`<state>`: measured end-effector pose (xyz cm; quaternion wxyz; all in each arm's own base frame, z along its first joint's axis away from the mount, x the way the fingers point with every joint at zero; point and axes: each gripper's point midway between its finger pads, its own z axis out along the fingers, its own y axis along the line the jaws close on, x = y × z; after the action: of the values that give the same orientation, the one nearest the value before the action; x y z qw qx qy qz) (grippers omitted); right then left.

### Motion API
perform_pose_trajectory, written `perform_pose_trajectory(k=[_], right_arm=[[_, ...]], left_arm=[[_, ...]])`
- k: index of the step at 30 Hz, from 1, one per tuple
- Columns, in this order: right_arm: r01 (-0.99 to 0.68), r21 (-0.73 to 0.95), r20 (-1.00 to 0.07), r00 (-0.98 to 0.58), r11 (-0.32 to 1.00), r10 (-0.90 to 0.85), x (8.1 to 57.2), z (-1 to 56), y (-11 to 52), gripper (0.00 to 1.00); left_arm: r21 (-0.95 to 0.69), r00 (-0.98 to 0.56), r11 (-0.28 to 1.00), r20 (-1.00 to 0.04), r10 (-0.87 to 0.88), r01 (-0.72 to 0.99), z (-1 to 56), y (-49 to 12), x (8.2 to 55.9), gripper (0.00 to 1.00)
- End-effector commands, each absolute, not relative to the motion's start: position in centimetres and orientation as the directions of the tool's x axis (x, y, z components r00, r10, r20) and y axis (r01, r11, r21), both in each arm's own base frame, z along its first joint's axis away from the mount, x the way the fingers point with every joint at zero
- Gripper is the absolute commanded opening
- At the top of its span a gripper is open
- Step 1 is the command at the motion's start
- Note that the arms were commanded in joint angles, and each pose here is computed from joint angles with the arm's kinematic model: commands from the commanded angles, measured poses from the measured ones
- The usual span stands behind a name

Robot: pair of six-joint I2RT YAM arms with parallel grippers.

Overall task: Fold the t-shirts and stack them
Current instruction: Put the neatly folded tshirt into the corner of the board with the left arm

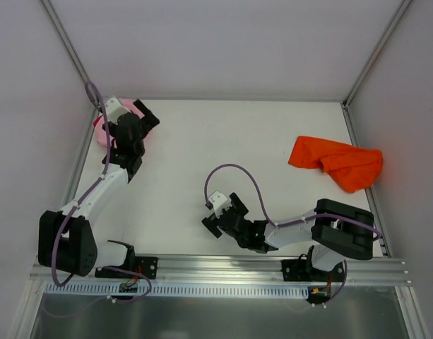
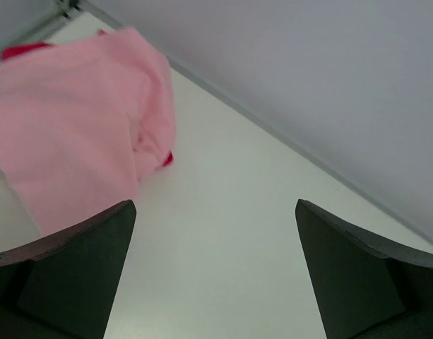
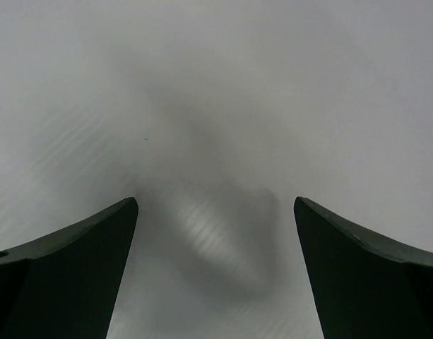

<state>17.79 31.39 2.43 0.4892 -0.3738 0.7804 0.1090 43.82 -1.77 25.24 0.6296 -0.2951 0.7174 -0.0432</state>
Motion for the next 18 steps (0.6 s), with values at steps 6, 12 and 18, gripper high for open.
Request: perform_pose_trajectory(k=[6, 12, 18], right_arm=[[-0.4, -0.334, -0.852, -0.26, 0.853, -0.455, 20.7, 5.1, 26.4, 1.0], [-0.355, -0.354, -0.867, -0.222, 0.865, -0.446, 21.8, 8.3, 27.0, 1.0], [-0.361, -0.346, -0.863, -0.241, 0.866, -0.445, 23.6, 10.5, 29.6, 1.0]], left_arm=[[-0.38, -0.207, 0.903, -0.884, -0.419, -0.202, 18.5, -10.7, 38.4, 0.99], [-0.302, -0.335, 0.944, -0.883, -0.33, -0.132, 14.4, -13.6, 33.6, 0.99], [-0.314, -0.354, 0.948, -0.881, -0.313, -0.056, 11.6, -14.1, 30.7, 0.99]])
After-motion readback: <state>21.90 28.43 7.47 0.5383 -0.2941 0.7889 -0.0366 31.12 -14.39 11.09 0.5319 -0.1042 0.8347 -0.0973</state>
